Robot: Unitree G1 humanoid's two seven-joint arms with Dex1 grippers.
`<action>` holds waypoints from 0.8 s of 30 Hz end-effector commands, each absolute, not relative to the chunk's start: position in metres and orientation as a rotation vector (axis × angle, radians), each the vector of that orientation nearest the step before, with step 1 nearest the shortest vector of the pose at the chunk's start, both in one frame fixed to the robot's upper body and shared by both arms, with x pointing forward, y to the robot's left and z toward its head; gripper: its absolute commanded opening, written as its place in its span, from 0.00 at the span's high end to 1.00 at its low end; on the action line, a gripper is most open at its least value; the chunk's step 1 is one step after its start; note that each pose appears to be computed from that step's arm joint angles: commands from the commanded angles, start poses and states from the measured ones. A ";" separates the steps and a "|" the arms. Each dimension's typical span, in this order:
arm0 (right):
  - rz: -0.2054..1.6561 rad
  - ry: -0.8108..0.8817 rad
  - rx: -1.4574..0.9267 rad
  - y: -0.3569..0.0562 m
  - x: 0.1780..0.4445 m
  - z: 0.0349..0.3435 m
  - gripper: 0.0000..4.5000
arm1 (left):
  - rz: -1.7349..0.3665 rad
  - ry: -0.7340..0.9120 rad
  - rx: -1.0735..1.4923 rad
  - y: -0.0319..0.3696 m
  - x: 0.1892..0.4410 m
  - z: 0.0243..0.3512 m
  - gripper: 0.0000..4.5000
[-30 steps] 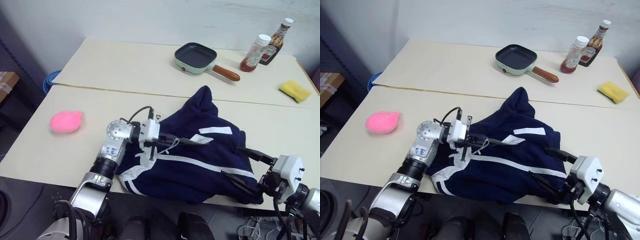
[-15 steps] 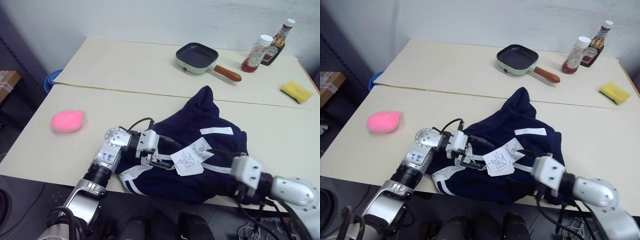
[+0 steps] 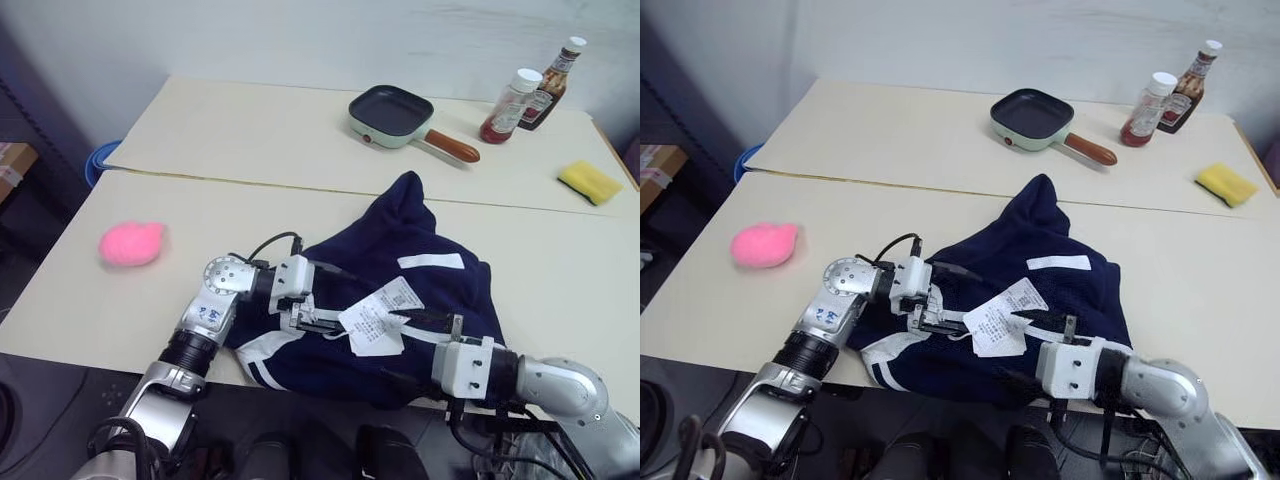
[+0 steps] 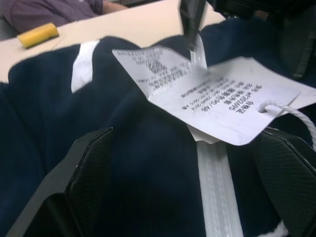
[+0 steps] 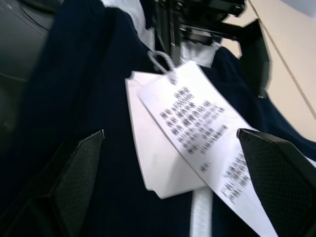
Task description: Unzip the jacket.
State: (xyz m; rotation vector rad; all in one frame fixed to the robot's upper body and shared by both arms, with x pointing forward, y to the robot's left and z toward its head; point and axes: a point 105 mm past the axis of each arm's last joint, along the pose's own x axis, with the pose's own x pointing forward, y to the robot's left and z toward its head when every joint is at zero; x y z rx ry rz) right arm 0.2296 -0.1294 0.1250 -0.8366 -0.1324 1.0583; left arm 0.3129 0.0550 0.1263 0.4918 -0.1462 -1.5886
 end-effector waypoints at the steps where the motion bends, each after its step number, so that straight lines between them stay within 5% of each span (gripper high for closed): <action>1: 1.037 -0.169 -0.851 -0.127 0.236 0.123 0.00 | -1.541 -0.185 0.476 0.063 0.317 0.143 0.00; 16: 0.955 -0.298 -0.903 -0.123 0.253 0.140 0.00 | -1.583 -0.095 0.494 0.095 0.308 0.140 0.00; 19: 0.982 -0.327 -0.915 -0.117 0.252 0.140 0.12 | -1.634 -0.019 0.470 0.100 0.300 0.137 0.00; 24: 0.997 -0.349 -0.922 -0.114 0.251 0.139 0.48 | -1.595 -0.013 0.472 0.098 0.302 0.132 0.00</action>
